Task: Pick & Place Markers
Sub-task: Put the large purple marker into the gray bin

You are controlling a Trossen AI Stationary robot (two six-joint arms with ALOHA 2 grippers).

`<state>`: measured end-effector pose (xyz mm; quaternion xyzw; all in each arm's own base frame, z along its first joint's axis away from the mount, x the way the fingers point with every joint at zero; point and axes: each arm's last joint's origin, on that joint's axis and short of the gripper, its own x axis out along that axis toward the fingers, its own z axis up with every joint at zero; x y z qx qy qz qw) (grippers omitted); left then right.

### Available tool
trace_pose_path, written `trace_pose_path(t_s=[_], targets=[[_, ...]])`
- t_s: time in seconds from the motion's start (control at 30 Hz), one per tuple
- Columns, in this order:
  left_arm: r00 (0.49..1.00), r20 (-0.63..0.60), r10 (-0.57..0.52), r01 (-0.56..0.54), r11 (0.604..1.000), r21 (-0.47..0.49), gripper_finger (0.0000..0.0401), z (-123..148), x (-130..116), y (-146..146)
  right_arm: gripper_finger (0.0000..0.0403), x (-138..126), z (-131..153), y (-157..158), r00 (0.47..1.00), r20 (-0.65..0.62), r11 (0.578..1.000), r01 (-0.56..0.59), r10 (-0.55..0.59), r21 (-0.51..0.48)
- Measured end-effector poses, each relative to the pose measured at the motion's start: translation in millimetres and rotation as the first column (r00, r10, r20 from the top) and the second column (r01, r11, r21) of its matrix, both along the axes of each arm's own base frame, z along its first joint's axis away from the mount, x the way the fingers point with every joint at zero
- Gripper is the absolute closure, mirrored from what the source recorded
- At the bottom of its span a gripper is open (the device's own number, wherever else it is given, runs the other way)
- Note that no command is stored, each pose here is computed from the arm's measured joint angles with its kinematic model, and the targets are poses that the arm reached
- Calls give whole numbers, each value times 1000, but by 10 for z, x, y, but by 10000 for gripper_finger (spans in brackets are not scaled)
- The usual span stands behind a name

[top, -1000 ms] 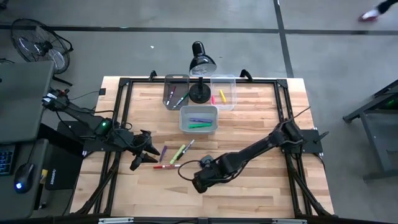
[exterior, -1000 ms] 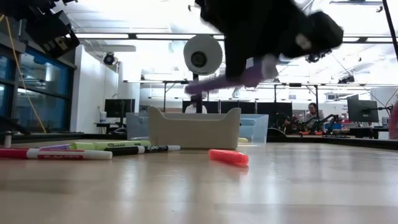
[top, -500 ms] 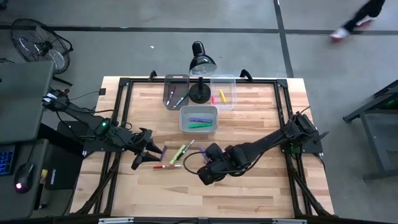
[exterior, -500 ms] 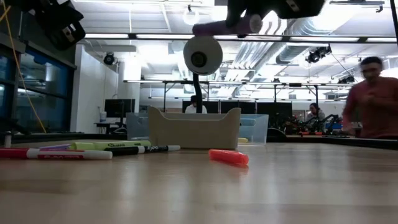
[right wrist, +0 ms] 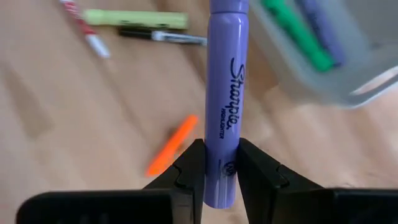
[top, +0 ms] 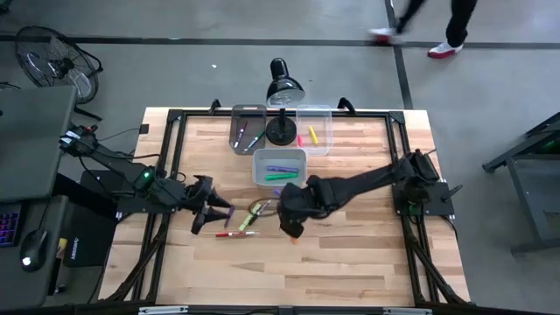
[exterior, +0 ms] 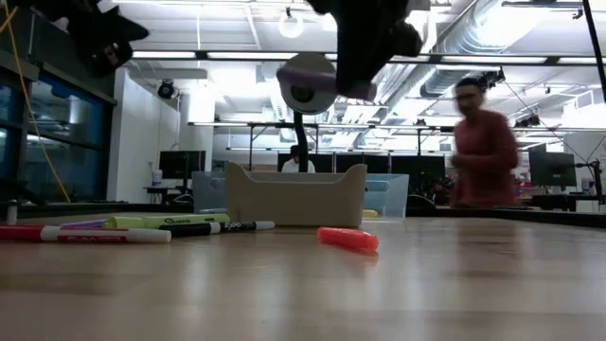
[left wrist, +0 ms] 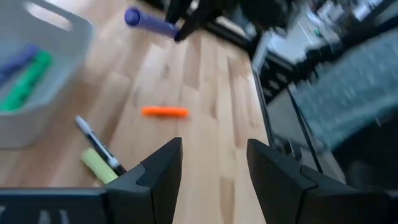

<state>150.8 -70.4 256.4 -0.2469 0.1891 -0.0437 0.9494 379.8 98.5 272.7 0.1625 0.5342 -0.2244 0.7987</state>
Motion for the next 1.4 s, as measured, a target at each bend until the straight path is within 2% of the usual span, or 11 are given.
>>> trace_pose_path(t_s=[0.2,0.33,0.43,0.6,0.73,1.03,1.2,1.4], targets=[[983,98,156,-155,988,-19,224,84,31,33,337,-14,-19,-332,989,-125,994,-87,78,-71],[963,117,244,-245,969,-7,224,73,85,33,334,-46,-26,-537,958,-233,973,-198,167,-120],[952,134,276,-273,961,-39,224,82,123,20,335,-73,-31,-665,919,-310,949,-290,243,-119],[943,102,317,-311,948,-73,224,26,175,-1,335,-89,-4,-830,878,-341,914,-391,336,-106],[938,81,338,-327,937,-119,224,-2,205,-16,334,-189,-3,-982,875,-264,890,-444,405,-106],[923,116,366,-346,924,-162,224,22,257,-36,331,-424,-185,-1332,872,-26,869,-489,488,-79],[909,136,395,-371,913,-171,224,43,259,-29,331,-340,-232,-1477,848,90,851,-512,522,-114],[907,131,401,-374,908,-190,224,42,260,-29,330,-174,-260,-1629,841,149,852,-499,520,-157]])
